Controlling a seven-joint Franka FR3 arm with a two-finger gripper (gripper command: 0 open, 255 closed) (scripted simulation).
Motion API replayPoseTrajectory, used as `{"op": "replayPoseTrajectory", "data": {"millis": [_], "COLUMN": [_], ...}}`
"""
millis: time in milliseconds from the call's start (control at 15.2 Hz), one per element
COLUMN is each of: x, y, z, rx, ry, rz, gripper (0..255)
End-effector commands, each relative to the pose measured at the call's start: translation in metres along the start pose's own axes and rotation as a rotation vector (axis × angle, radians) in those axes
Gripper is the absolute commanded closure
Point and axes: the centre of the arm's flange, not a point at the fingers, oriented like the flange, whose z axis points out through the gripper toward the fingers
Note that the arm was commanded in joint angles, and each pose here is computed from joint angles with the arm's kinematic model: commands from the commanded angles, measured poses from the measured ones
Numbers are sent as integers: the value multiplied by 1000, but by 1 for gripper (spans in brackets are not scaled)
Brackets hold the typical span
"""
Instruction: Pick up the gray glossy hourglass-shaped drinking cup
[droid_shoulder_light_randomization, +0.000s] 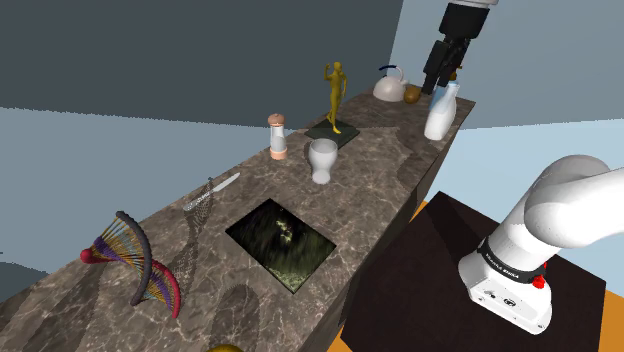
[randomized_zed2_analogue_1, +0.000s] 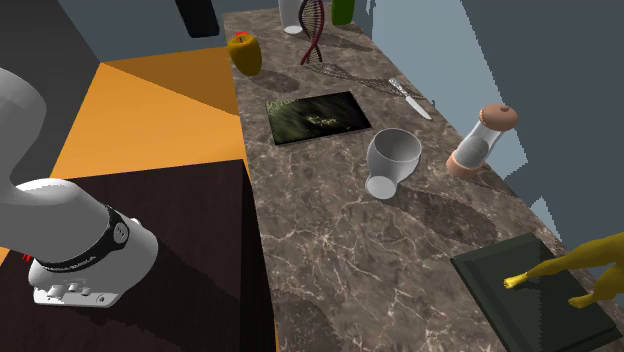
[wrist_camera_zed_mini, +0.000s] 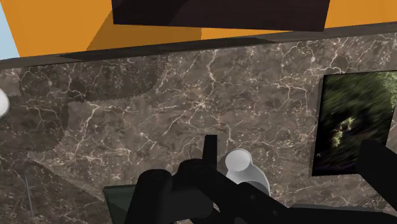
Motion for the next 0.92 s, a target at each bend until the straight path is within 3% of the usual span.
{"op": "replayPoseTrajectory", "data": {"millis": [0, 858], "x": [0, 116], "y": [0, -33], "z": [0, 121], "rx": [0, 6], "ry": [0, 3], "rz": [0, 7], "gripper": [0, 0]}}
